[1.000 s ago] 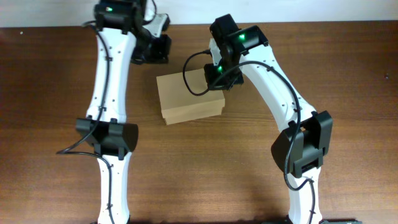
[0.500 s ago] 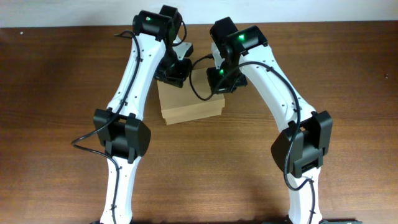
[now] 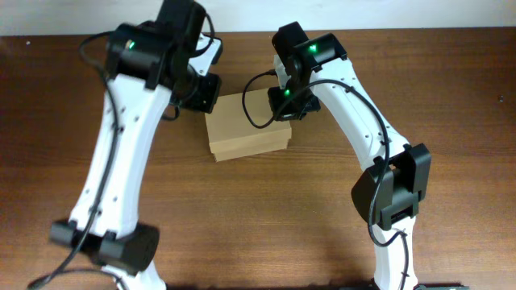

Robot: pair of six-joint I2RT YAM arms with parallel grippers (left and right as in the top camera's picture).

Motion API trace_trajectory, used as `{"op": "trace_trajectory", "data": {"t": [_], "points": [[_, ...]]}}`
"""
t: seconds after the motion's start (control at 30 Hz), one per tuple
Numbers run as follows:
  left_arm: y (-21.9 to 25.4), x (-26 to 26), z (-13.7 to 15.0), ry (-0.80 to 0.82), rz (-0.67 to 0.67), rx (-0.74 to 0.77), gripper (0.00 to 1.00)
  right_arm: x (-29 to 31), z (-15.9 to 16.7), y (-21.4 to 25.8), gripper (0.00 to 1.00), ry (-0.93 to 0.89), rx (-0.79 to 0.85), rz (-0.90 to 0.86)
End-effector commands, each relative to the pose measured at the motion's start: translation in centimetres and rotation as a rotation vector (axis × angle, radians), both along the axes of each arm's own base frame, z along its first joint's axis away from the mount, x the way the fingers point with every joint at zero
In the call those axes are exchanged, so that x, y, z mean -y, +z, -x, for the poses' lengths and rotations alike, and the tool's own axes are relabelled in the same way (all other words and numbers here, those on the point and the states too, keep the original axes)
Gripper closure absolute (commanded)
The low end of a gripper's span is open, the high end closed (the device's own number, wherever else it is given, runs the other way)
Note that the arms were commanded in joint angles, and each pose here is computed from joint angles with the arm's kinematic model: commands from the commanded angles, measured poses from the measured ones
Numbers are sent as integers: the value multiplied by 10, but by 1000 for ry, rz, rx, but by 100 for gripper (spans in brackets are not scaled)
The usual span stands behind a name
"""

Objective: Pack container
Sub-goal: 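Press down on the closed lid with both grippers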

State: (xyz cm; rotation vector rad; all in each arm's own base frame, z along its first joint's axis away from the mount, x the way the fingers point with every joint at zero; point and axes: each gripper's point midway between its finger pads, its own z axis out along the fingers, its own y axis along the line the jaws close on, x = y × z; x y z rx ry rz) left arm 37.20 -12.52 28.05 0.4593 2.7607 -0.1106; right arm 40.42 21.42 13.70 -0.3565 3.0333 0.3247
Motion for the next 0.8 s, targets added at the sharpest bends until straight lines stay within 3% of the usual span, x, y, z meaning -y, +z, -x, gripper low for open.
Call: {"op": "trace_trajectory", "data": {"t": [0.0,0.23,0.77], "points": [[-37,-8,-1,-2,-79,-54,98,-3,-3,14,96,15,44,-8],[-114,2,8,-23,-55,-196,98,-3,-5,14,96,15,51,-10],[-179,8,19,-35,-19,-259,98,-3,-16,-2,96,10,84,11]]}}
